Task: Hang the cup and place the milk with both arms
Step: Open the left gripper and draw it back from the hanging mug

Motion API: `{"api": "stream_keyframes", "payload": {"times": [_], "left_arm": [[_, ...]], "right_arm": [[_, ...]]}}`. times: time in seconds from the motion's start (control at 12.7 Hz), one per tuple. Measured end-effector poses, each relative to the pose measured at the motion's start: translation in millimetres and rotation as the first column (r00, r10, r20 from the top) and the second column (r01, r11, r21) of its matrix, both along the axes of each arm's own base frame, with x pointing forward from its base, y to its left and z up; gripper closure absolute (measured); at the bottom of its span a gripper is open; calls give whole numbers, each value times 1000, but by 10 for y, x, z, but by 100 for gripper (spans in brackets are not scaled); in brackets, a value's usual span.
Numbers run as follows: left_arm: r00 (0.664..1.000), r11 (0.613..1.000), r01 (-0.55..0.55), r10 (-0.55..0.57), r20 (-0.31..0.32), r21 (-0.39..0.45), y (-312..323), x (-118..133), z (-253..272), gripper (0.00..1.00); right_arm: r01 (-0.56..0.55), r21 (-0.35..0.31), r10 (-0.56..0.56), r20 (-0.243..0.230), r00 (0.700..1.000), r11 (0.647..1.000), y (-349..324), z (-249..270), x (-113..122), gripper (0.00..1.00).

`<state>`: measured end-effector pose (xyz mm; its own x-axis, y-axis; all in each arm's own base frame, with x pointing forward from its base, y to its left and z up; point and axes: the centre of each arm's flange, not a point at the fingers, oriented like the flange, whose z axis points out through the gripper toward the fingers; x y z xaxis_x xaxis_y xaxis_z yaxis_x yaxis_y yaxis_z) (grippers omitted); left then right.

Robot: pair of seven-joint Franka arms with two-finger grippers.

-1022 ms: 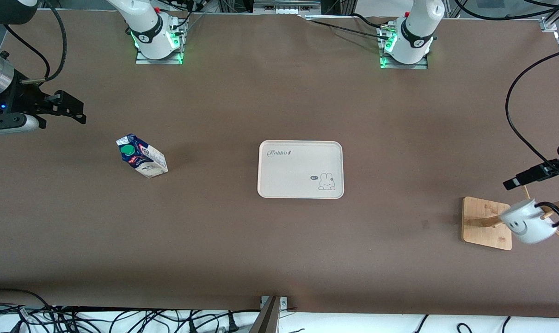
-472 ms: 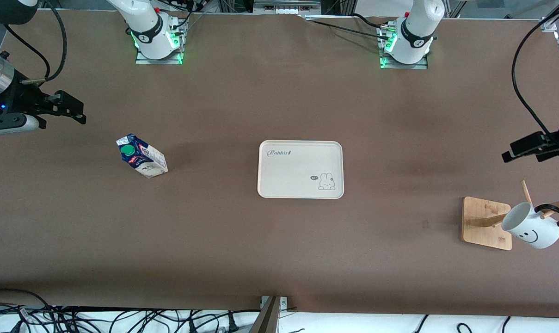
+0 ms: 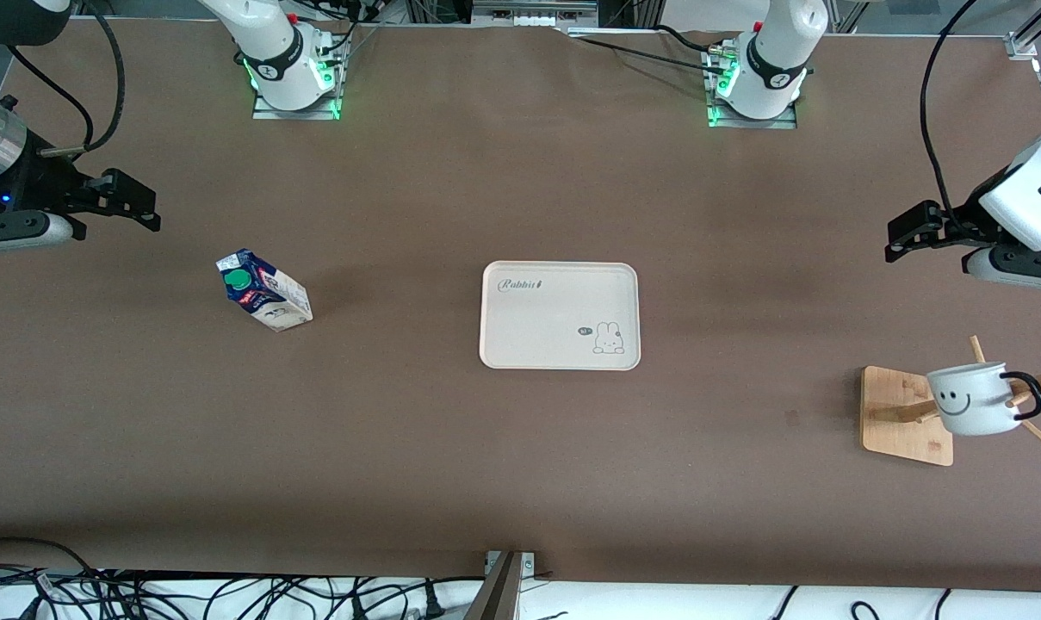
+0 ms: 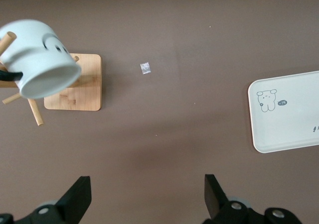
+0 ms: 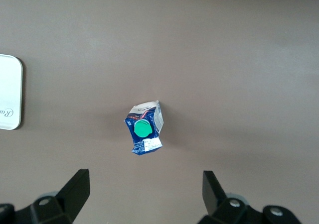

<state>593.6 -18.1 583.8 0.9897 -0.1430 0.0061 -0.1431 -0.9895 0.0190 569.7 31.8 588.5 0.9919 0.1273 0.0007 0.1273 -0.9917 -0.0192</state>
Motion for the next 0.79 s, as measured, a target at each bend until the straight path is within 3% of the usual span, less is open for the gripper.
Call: {"api": "stream_keyframes", "payload": {"times": [0.63,0.79], "left_arm": [[998,1000,2,-1,-59,3,2,-25,-104,0],[994,1000,-5,6,-113,4,50,-97,-69,0]], "right_arm": [[0,0,0,0,1000,1000,0,0,0,0],[0,0,0,0,1000,1000,0,0,0,0]]}}
